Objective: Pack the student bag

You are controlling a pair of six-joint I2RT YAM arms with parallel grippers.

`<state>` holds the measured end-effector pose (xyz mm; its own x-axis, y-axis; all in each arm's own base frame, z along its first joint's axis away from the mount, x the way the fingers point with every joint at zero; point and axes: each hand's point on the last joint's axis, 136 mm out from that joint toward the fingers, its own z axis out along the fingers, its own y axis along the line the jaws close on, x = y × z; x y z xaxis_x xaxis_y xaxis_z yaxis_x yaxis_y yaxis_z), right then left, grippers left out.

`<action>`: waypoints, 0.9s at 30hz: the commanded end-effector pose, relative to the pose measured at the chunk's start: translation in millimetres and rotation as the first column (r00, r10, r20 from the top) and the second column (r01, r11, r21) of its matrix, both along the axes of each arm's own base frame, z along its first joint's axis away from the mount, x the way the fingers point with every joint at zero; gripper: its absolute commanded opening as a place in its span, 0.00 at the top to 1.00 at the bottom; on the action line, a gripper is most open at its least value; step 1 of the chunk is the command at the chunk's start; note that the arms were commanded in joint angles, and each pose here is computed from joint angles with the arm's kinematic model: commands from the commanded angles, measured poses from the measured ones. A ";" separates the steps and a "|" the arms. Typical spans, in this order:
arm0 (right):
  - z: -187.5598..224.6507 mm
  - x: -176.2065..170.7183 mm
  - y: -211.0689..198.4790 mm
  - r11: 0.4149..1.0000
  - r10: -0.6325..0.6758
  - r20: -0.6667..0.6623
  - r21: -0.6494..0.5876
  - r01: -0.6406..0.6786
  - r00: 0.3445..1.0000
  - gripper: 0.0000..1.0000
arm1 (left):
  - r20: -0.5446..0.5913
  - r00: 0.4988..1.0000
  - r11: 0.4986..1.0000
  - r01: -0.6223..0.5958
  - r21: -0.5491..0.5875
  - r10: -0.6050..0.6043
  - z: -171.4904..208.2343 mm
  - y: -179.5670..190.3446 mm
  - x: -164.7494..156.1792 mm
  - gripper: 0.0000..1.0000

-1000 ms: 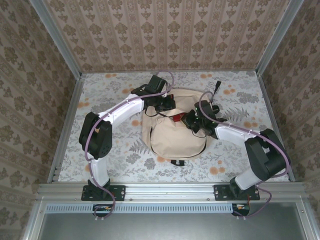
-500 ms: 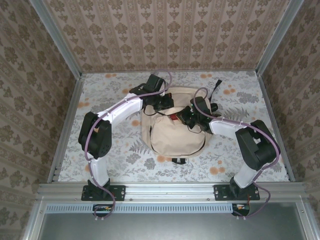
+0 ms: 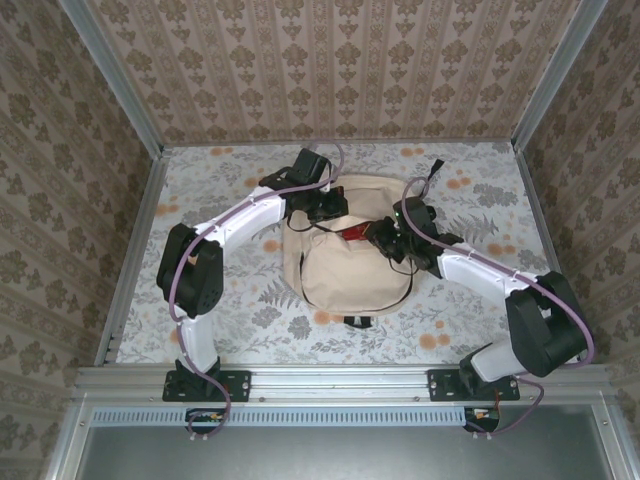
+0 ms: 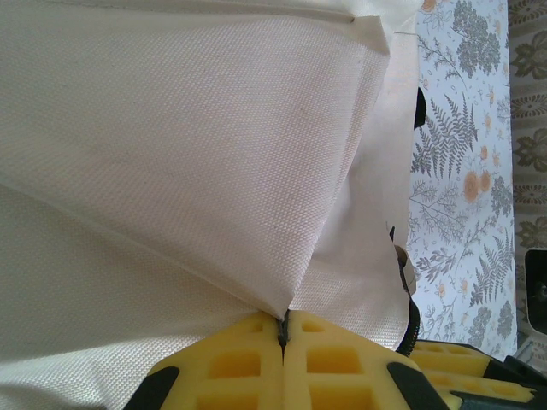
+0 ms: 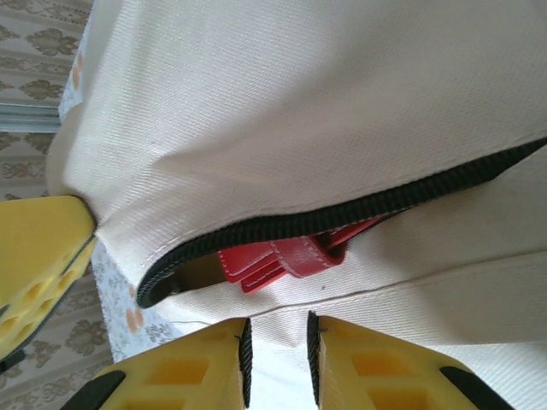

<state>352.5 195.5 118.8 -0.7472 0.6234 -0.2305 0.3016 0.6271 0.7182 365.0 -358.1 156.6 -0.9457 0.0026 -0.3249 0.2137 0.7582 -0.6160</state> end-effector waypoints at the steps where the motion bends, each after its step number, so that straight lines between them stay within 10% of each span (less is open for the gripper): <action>1: -20.7 -4.8 -9.6 0.998 -0.010 -0.053 -0.063 0.007 0.999 0.74 | -0.012 1.000 0.999 0.025 -0.027 -0.026 6.3 -3.5 -7.7 1.00; 27: -26.7 40.3 30.3 0.997 0.074 -0.036 0.020 -0.073 0.997 0.85 | -0.063 0.995 0.994 0.069 -0.087 -0.074 2.9 -13.7 -22.7 1.00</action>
